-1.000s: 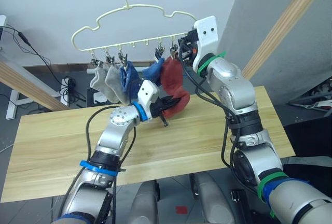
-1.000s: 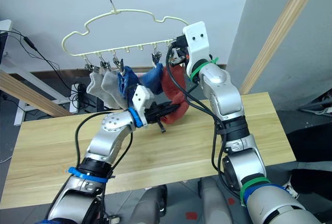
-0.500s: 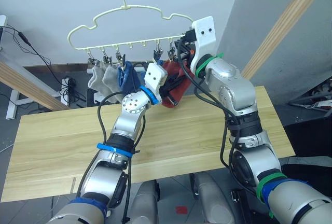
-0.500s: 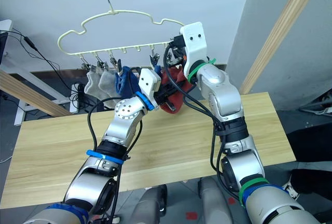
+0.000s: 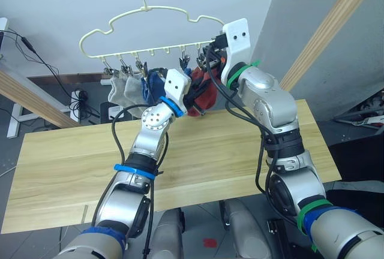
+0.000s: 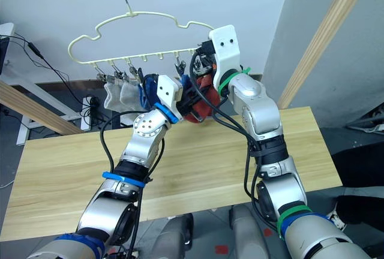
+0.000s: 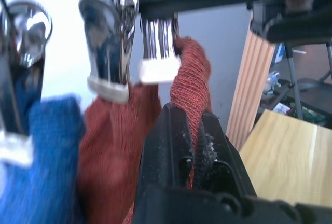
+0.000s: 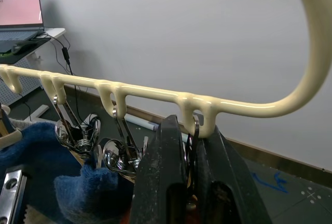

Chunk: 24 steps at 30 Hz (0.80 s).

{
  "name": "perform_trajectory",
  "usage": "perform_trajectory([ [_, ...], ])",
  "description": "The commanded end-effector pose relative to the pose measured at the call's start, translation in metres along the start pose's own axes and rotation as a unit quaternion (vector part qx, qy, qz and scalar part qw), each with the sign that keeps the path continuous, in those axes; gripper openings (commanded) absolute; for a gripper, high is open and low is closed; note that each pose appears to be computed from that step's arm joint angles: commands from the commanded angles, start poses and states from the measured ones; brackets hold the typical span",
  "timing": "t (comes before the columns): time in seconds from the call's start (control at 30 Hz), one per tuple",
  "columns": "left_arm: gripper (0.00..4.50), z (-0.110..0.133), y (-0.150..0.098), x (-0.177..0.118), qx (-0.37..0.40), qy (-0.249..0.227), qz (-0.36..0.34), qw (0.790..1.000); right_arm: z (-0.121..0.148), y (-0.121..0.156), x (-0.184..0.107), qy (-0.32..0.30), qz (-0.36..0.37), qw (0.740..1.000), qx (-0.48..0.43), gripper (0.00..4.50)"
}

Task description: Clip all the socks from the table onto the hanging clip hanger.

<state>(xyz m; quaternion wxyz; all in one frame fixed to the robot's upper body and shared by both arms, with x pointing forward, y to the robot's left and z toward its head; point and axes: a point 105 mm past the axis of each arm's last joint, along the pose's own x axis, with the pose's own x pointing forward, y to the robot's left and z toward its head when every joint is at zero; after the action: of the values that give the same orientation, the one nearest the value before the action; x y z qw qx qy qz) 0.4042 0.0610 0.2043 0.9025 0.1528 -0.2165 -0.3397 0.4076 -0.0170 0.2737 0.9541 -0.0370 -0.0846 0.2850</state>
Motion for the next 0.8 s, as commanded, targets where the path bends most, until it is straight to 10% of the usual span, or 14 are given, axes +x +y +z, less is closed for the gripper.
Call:
perform_trajectory([
  [0.03,0.0,0.008,0.007,0.002,-0.001,-0.016,0.017,1.0,0.018,0.007,-0.004,-0.036,0.013,0.999,0.002,0.3],
  [0.43,0.0,0.006,0.0,0.003,-0.014,-0.009,0.003,1.0,0.03,-0.008,-0.01,-0.056,-0.015,0.998,0.019,4.35],
  [0.8,2.87,-0.001,-0.008,-0.01,-0.023,0.015,-0.046,0.999,0.03,-0.001,-0.039,-0.055,0.053,0.997,-0.018,4.38],
])
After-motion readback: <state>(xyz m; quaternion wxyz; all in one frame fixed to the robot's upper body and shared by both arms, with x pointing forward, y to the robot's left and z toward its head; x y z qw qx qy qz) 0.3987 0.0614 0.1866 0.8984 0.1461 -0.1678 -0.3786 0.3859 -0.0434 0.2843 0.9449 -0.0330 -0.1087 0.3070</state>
